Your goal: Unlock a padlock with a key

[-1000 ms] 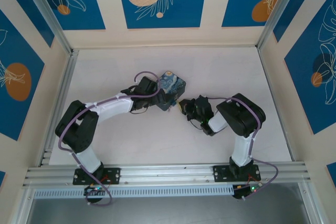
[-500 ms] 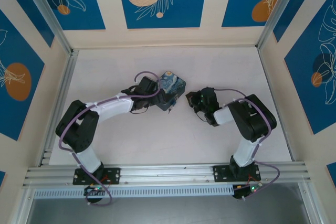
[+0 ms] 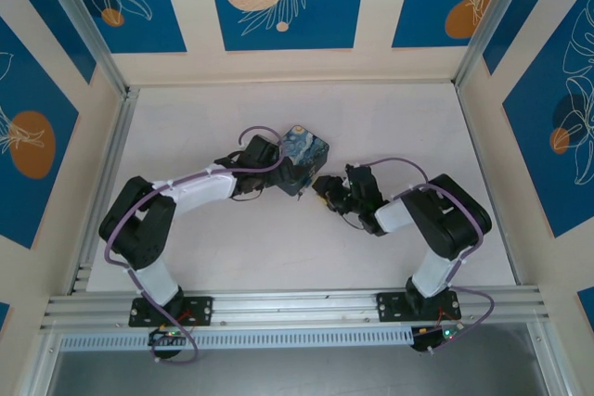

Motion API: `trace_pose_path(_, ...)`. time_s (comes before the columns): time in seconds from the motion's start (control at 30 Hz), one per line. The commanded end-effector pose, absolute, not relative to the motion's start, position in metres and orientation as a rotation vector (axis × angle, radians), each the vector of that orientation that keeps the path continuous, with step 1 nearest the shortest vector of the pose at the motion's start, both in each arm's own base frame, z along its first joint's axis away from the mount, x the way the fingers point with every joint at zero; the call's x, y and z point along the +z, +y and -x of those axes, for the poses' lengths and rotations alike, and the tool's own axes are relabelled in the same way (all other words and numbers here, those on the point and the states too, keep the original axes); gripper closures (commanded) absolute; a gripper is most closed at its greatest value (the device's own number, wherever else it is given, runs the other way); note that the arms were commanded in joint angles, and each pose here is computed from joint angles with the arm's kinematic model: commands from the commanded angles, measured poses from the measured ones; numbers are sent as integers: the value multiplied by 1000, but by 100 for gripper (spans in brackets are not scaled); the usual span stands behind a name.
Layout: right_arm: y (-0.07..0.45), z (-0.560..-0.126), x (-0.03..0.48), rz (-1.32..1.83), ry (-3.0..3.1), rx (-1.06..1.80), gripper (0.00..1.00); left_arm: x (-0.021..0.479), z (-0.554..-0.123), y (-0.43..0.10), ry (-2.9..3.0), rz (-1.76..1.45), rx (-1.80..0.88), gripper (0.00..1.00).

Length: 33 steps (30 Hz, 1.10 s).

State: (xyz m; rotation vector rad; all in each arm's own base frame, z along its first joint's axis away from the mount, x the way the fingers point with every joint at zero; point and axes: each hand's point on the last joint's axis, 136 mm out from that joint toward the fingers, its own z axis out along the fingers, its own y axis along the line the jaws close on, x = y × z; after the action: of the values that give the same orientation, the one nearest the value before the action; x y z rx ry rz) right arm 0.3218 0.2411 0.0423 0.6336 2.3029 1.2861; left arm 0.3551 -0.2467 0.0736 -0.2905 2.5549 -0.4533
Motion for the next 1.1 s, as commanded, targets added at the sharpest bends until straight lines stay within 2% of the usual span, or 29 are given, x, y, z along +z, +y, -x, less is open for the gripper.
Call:
trace_pose_path(0.0, 250, -324, 44, -557, 2335, 1230, 60, 23, -311, -235, 2779, 217, -306, 1)
trace_pose_path(0.57, 250, -345, 19, -620, 2442, 919, 62, 22, -310, -236, 2780, 227, -316, 1)
trace_pose_path(0.67, 245, -345, 11, -658, 2471, 855, 66, 21, -310, -236, 2781, 229, -315, 1)
trace_pose_path(0.8, 240, -342, 9, -675, 2467, 834, 77, 21, -310, -235, 2780, 229, -315, 2)
trace_pose_path(1.07, 237, -339, 10, -671, 2464, 834, 88, 20, -311, -237, 2782, 233, -320, 2)
